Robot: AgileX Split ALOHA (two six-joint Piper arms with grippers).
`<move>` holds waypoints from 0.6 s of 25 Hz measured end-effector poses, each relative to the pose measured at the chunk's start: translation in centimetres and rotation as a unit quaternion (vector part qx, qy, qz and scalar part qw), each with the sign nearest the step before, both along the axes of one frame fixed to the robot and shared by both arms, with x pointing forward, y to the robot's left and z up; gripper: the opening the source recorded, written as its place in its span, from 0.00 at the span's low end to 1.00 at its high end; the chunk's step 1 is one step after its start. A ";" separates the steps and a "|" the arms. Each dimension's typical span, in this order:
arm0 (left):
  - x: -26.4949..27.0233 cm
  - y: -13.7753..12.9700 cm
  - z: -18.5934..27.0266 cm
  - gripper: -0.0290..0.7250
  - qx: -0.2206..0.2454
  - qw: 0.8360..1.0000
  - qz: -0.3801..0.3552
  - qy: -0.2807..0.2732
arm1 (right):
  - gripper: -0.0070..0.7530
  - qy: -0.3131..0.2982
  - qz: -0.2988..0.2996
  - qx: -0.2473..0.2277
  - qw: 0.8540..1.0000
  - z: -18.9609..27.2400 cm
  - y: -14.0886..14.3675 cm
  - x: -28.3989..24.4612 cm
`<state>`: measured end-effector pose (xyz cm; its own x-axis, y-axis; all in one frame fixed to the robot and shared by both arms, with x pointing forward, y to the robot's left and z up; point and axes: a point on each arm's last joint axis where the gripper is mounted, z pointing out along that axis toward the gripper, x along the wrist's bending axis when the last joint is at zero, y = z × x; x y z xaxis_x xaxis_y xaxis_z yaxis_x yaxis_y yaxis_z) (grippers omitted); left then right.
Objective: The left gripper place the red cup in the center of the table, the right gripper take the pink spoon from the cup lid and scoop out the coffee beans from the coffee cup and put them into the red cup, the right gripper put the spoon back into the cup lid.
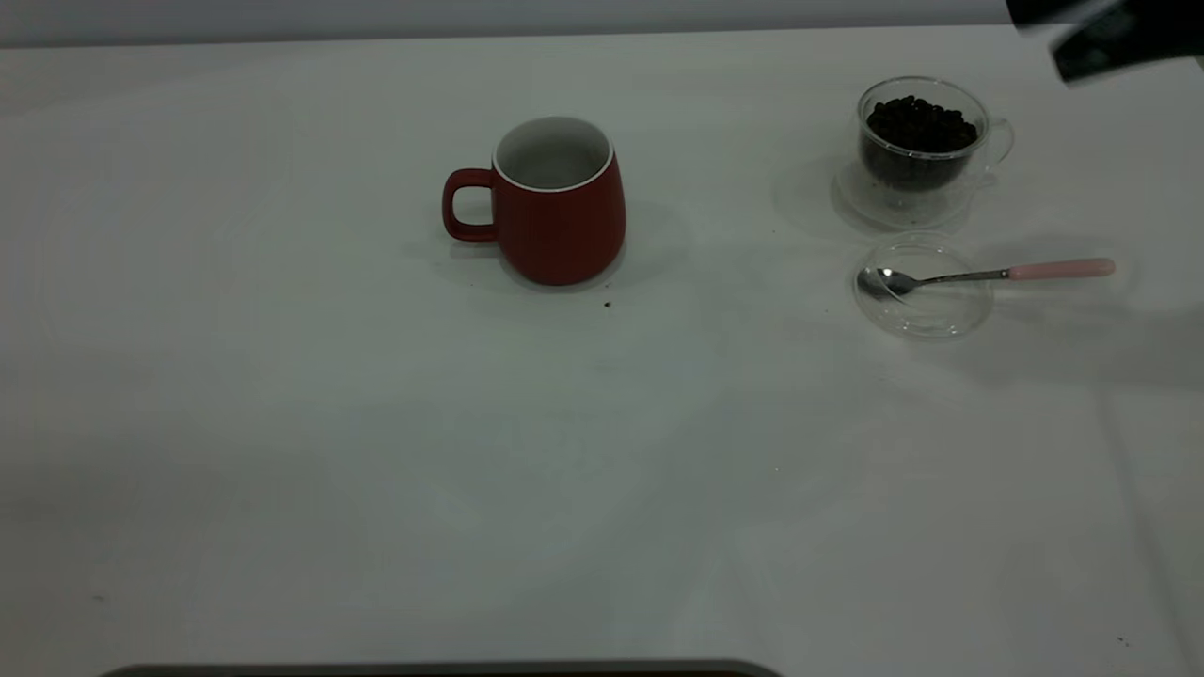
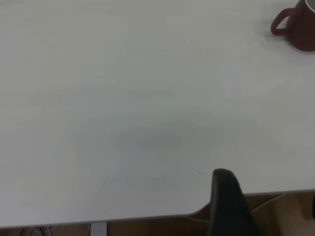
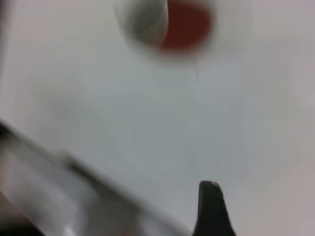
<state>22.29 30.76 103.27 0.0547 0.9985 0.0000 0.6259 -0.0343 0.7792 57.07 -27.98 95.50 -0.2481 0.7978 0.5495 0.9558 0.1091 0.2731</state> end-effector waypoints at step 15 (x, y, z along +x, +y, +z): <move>0.0 0.0 0.0 0.65 0.000 1.000 0.000 0.000 | 0.74 -0.052 -0.095 -0.230 0.967 8.8 -0.7 -21.5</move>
<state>22.29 30.76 103.27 0.0547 0.9985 0.0000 0.6259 -0.0343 0.7792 35.56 -28.64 104.31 -0.1072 0.9887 0.1047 0.9407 0.0668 0.3326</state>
